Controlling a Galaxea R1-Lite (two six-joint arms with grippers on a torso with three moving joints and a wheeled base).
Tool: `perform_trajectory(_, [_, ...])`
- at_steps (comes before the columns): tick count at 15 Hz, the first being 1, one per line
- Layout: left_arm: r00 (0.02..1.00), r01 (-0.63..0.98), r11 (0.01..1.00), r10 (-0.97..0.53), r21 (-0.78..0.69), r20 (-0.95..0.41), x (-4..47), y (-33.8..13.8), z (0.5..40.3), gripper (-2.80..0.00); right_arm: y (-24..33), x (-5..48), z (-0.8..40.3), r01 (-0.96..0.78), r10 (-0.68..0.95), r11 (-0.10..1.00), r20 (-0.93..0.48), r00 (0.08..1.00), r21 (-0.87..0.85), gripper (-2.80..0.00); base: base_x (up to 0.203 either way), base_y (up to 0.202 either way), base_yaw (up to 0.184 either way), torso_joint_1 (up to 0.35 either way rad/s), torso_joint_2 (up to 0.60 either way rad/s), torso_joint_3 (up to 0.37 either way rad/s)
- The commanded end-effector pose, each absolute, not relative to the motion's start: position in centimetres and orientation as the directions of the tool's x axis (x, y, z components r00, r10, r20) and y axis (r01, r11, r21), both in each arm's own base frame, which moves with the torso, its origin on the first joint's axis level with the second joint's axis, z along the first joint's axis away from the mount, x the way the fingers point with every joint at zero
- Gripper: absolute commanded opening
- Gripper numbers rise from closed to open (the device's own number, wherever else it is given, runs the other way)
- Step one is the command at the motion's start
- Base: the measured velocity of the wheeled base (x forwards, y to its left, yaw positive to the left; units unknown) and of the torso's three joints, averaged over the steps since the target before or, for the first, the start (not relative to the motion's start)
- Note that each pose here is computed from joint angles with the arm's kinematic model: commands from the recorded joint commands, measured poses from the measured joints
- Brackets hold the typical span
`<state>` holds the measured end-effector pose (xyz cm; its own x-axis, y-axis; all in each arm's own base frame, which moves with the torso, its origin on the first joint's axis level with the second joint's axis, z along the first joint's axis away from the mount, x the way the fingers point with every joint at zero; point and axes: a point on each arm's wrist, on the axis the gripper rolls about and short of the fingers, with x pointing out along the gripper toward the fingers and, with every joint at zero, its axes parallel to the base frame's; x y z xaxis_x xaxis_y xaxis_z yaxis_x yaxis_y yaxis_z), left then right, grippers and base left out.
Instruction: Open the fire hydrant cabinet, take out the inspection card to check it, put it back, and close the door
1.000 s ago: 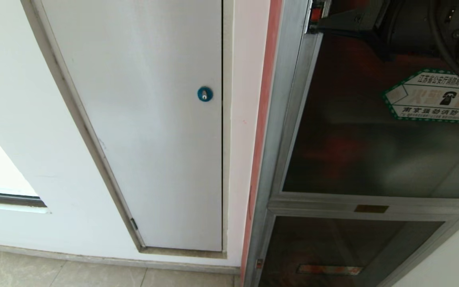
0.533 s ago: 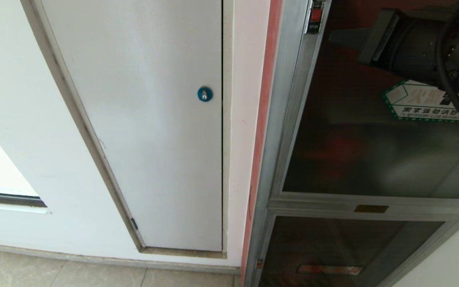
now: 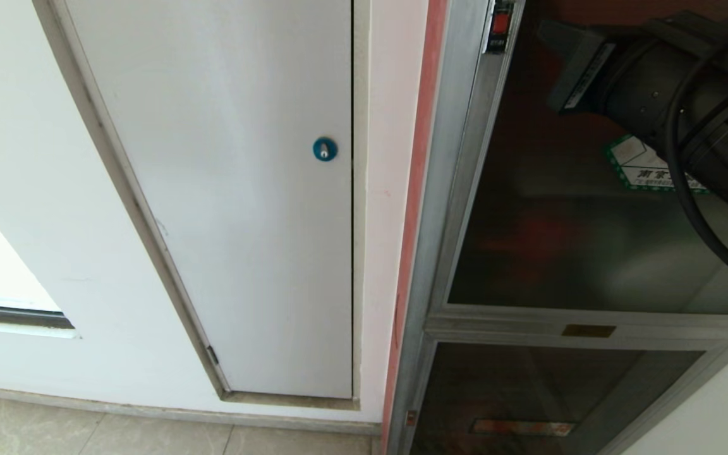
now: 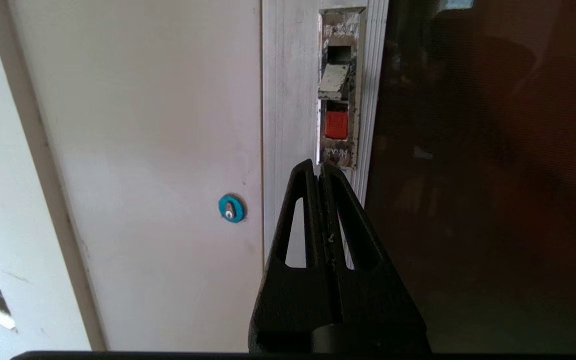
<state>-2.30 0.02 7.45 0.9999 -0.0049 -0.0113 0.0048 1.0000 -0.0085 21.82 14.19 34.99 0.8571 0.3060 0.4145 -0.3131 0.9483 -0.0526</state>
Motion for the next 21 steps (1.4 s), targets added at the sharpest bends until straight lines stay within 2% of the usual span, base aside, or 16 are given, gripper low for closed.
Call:
perform_trajectory(1, [1.000, 0.004, 1.000, -0.005, -0.009, -0.012, -2.3, 0.0, 7.4, -2.80, 14.8, 22.7, 34.4, -0.311, 0.307, 0.949, 0.413, 0.858, -0.059, -2.80, 0.000, 0.000, 0.000, 0.000, 0.00, 0.000])
perform_trajectory(7, [1.000, 0.004, 1.000, -0.005, -0.009, -0.014, -2.3, 0.0, 7.4, -2.80, 14.7, 21.9, 34.4, -0.327, 0.323, 0.943, 0.428, 0.844, -0.065, -2.80, 0.000, 0.000, 0.000, 0.000, 0.00, 0.000])
perform_trajectory(13, [1.000, 0.004, 1.000, -0.005, -0.009, -0.014, -2.3, 0.0, 7.4, -2.80, 14.2, 20.8, 33.9, -0.446, 0.448, 0.890, 0.383, 0.808, -0.100, -2.80, 0.000, 0.000, 0.000, 0.000, 0.00, 0.000])
perform_trajectory(17, [1.000, 0.004, 1.000, -0.005, -0.009, -0.012, -2.3, 0.0, 7.4, -2.80, 14.2, 20.8, 34.0, -0.442, 0.449, 0.890, 0.388, 0.805, -0.112, -2.80, 0.000, 0.000, 0.000, 0.000, 0.00, 0.000])
perform_trajectory(21, [1.000, 0.004, 1.000, -0.005, -0.009, -0.012, -2.3, 0.0, 7.4, -2.80, 14.4, 21.6, 33.2, -0.338, 0.367, 0.930, 0.349, 0.862, -0.145, -2.80, 0.000, 0.000, 0.000, 0.000, 0.00, 0.000])
